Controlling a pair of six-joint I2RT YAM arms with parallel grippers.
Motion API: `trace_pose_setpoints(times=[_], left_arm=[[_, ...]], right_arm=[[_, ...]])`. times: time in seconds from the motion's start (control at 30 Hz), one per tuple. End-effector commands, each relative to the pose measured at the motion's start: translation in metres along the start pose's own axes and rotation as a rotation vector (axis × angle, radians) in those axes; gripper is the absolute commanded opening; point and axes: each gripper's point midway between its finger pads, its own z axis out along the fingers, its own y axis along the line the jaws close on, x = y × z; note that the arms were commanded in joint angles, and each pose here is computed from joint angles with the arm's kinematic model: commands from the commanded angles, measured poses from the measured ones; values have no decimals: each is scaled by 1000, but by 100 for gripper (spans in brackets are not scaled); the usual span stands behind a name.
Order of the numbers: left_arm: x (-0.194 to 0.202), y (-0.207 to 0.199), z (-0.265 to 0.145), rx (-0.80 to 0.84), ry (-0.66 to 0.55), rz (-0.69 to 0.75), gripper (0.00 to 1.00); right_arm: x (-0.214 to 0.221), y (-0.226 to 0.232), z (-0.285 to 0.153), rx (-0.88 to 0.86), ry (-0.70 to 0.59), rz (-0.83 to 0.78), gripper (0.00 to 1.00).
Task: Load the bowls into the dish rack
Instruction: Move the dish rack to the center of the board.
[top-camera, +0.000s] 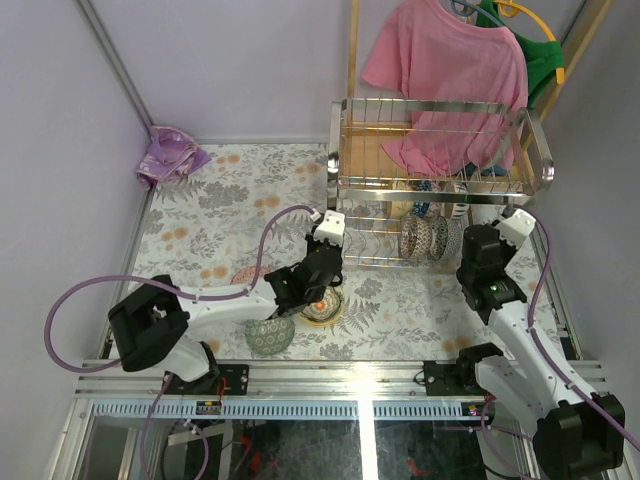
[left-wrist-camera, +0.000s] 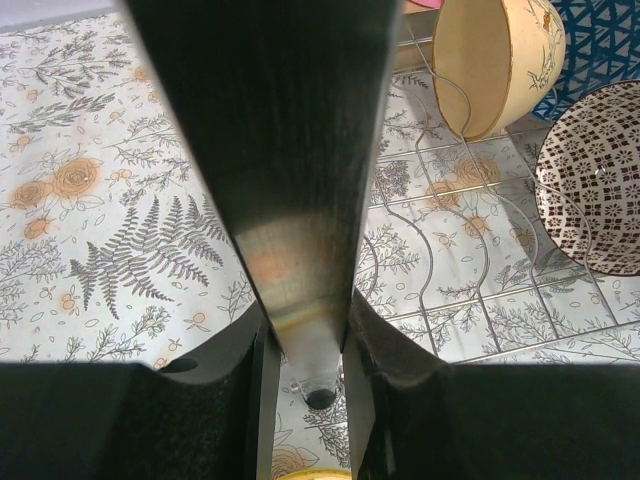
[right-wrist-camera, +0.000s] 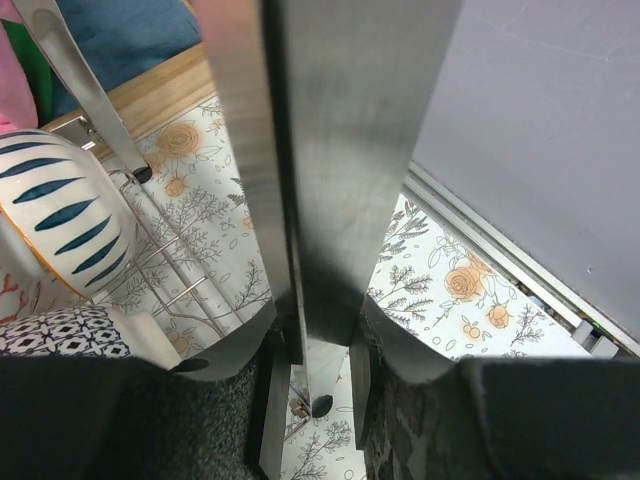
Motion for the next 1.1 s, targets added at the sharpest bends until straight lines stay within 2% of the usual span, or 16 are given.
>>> trace_pose_setpoints(times=[0.0, 0.1, 0.27, 0.37, 0.43, 0.6, 0.7, 0.9, 1.07], left_arm=[[-14, -106, -34, 420, -21, -85, 4], [-25, -102, -41, 426, -36, -94, 13], [-39, -105, -56, 488, -30, -103, 27], [-42, -106, -66, 526, -18, -124, 33], [-43, -103, -70, 533, -24, -141, 40], [-38, -79, -65, 432, -42, -136, 51], [-37, -69, -53, 390, -19, -135, 50], [-27, -52, -22, 355, 51, -147, 30], [-33, -37, -7, 350, 47, -178, 29]], right_arm=[[-18, 58, -23, -309, 37, 45, 28], [-13, 56, -28, -326, 47, 81, 37], [1, 50, -37, -330, 128, 98, 58], [8, 52, -45, -364, 176, 115, 64], [12, 51, -49, -375, 198, 120, 72], [13, 54, -56, -415, 228, 108, 79], [15, 59, -61, -452, 243, 121, 79], [12, 64, -73, -522, 254, 153, 79], [9, 72, -87, -609, 277, 177, 80]])
